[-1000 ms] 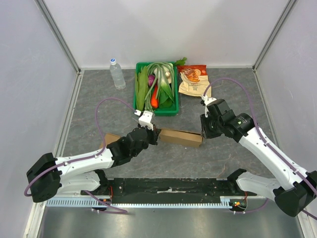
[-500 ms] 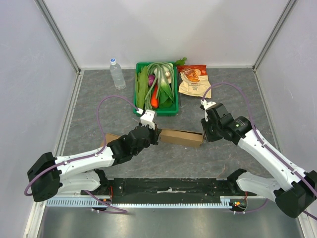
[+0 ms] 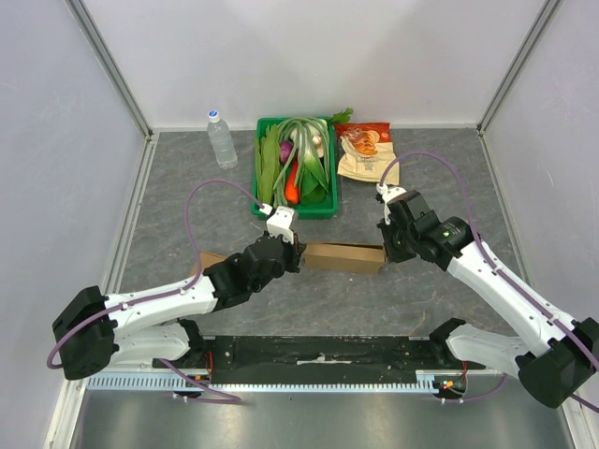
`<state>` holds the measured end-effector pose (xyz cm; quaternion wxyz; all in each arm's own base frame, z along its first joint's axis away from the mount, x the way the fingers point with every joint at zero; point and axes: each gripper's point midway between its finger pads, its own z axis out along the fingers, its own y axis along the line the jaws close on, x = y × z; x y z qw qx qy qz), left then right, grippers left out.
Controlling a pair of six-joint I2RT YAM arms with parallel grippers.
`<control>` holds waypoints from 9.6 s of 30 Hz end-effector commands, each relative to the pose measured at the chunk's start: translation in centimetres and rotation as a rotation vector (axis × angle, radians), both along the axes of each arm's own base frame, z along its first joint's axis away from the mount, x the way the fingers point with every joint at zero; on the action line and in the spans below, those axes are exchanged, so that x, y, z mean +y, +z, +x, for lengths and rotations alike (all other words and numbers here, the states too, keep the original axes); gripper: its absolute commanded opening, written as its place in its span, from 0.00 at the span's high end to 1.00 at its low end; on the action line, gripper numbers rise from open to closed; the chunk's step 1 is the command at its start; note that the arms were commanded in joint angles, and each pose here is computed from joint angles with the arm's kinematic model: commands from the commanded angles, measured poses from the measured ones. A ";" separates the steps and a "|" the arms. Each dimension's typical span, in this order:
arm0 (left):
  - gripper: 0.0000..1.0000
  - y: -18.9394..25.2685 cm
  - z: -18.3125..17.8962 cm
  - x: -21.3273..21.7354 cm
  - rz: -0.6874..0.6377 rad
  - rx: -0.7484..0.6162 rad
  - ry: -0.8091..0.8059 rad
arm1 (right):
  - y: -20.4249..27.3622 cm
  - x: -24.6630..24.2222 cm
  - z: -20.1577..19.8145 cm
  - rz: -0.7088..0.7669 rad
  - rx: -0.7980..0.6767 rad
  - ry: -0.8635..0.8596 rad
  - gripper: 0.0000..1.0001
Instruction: Fold the paper box
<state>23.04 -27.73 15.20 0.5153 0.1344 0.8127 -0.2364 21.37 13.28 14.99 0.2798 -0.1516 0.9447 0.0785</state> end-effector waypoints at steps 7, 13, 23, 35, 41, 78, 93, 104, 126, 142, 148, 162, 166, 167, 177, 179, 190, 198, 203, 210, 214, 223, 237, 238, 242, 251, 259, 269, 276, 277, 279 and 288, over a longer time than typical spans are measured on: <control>0.98 -1.7 -0.6 -0.4 0.090 0.040 -0.055 | 3.4 2.2 0.6 0.128 -0.004 -0.022 1.00; 0.98 -1.4 -0.5 -0.2 0.086 0.033 -0.047 | 4.0 3.8 0.5 0.284 0.018 -0.030 1.00; 0.98 -1.5 -0.6 -0.1 0.087 0.034 -0.046 | 4.4 4.9 0.8 0.401 0.023 -0.048 1.00; 0.98 -1.5 -0.4 0.3 0.127 0.082 -0.006 | 3.6 -1.4 0.7 0.104 -0.127 -0.075 0.55; 0.98 -1.2 -0.5 0.3 0.170 0.119 -0.003 | 2.1 -0.7 0.8 0.134 -0.133 -0.059 0.52; 0.98 -1.0 -0.9 -0.8 0.178 0.145 -0.052 | 0.6 -0.5 -1.0 0.148 -0.031 -0.064 0.65; 0.98 -1.0 -1.0 -0.9 0.181 0.135 -0.076 | 1.5 -0.1 0.2 0.172 -0.086 -0.066 0.80; 0.98 -1.0 -0.9 -1.4 0.188 0.137 -0.089 | 2.8 0.8 0.2 0.214 -0.070 -0.060 1.00; 0.98 -1.2 -1.1 -1.7 0.184 0.143 -0.106 | 5.3 5.5 -0.1 0.594 0.054 -0.058 1.00; 0.98 -2.1 -0.9 -1.2 0.195 0.144 -0.085 | 2.1 0.3 -1.4 0.320 0.075 -0.086 1.00; 0.98 -2.9 -1.0 -1.3 0.202 0.160 -0.078 | 0.4 -0.5 -2.4 0.256 0.132 -0.074 1.00; 0.98 -3.5 -1.1 -1.3 0.197 0.170 -0.079 | -2.0 -1.3 -2.8 0.219 0.148 -0.093 1.00; 0.98 -3.8 -1.3 -1.1 0.183 0.174 -0.071 | -2.1 -1.6 -2.8 0.218 0.126 -0.122 1.00; 0.98 -3.9 -1.4 -1.0 0.178 0.172 -0.068 | -2.3 -1.7 -3.0 0.216 0.131 -0.126 1.00; 0.98 -5.5 -1.8 0.7 0.113 0.156 -0.013 | -3.8 -1.8 -3.3 0.234 0.156 -0.198 0.87; 0.98 -5.5 -1.7 0.6 0.113 0.155 -0.013 | -2.6 -1.6 -2.7 0.242 0.129 -0.187 0.75; 0.98 -5.0 -1.3 0.5 0.114 0.147 0.025 | 2.6 0.9 -4.1 0.423 0.108 -0.103 0.13; 0.98 -5.6 -1.5 1.1 0.151 0.160 0.048 | 4.9 1.5 -2.6 0.703 0.161 -0.574 0.02; 0.98 -5.0 -1.6 0.8 0.139 0.158 0.046 | 3.1 1.9 -1.9 0.840 0.280 -0.821 0.02; 0.98 -4.9 -1.5 1.0 0.150 0.155 0.053 | 1.8 2.1 -1.2 1.067 0.305 -0.965 0.02; 0.98 -4.9 -1.5 0.9 0.154 0.156 0.051 | 1.0 2.1 -1.2 1.107 0.312 -0.974 0.04; 0.98 -4.6 -1.6 0.6 0.154 0.152 0.040 | -0.3 2.3 0.2 1.167 0.334 -0.991 0.06; 0.98 -4.3 -1.9 0.6 0.139 0.148 0.027 | -2.8 2.3 0.0 1.212 0.389 -1.037 0.29; 0.98 -4.2 -2.0 0.7 0.140 0.147 0.023 | -2.9 2.3 0.0 1.213 0.391 -1.038 0.31; 0.90 -3.9 -2.2 0.8 0.117 0.144 0.016 | -3.2 2.2 0.2 1.223 0.393 -1.052 0.36; 0.44 0.0 -3.7 1.3 -0.034 0.089 -0.049 | -4.5 2.1 0.0 1.213 0.405 -1.073 0.45; 0.16 4.9 -4.8 1.3 -0.252 0.152 -0.120 | -5.3 2.2 0.6 1.180 0.405 -1.065 0.46; 0.07 3.9 1.8 0.6 -0.489 0.370 -0.054 | -5.7 2.4 1.1 1.168 0.416 -1.063 0.50; 0.12 1.7 2.5 -1.3 -0.499 0.438 -0.093 | -5.5 2.5 1.9 1.167 0.430 -1.083 0.50; 0.14 1.3 2.5 -1.3 -0.498 0.443 -0.092 | -5.5 2.5 2.0 1.171 0.434 -1.089 0.50; 0.16 1.2 2.7 -1.4 -0.501 0.437 -0.094 | -5.4 2.5 2.4 1.177 0.436 -1.109 0.52; 0.32 -0.9 3.9 -1.7 -0.490 0.454 -0.076 | -4.8 3.0 5.0 1.218 0.437 -1.119 0.52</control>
